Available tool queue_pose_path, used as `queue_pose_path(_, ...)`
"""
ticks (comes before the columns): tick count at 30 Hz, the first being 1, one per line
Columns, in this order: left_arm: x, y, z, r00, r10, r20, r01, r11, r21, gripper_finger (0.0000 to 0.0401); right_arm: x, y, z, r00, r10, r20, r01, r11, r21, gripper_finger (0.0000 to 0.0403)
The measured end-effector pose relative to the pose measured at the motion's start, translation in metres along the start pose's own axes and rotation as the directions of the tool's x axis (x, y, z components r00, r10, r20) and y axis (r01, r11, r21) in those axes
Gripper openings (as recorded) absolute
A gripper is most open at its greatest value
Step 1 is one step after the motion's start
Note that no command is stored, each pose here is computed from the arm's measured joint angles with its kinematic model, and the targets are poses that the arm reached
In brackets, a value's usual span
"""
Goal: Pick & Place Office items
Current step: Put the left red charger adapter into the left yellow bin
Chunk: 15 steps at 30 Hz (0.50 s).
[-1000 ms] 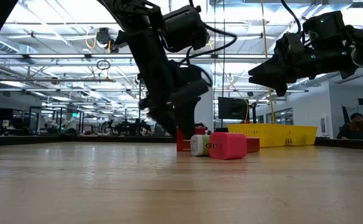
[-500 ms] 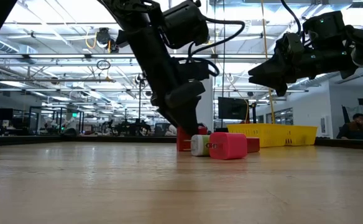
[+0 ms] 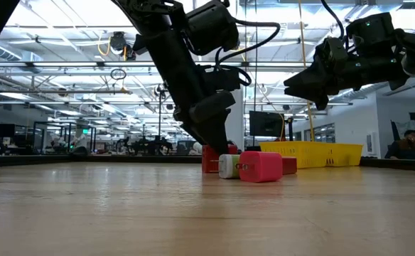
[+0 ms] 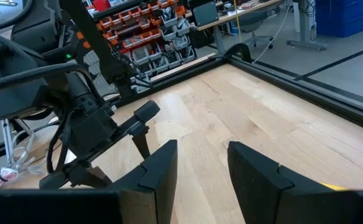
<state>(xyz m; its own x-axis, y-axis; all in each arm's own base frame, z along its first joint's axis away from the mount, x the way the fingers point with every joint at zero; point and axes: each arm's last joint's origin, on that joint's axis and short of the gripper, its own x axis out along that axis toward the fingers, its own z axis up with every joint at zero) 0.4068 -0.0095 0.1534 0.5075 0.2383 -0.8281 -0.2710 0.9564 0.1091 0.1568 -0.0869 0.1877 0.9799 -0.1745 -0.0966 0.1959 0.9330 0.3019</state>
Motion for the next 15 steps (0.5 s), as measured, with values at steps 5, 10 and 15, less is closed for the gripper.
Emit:
queue_pose_path(5, 0.0000, -0.0001, -0.0001, 1.000, -0.001, 0.000, 0.001, 1.000, -0.003, 0.0225, 0.0000, 0.0000, 0.0000, 1.000, 0.000, 0.000, 0.000, 1.000, 0.000, 0.0130)
queue_pose_path(10, -0.0001, -0.0001, -0.0002, 1.000, 0.000, -0.001, 0.000, 0.997, -0.071, 0.0173, 0.0000, 0.0000, 0.0000, 1.000, 0.000, 0.000, 0.000, 1.000, 0.000, 0.0130)
queue_pose_path(15, 0.0079, -0.0006, -0.0028, 1.000, 0.003, -0.010, -0.004, 0.997, -0.082, 0.0143, 0.0000, 0.0000, 0.0000, 1.000, 0.000, 0.000, 0.000, 1.000, 0.000, 0.0130)
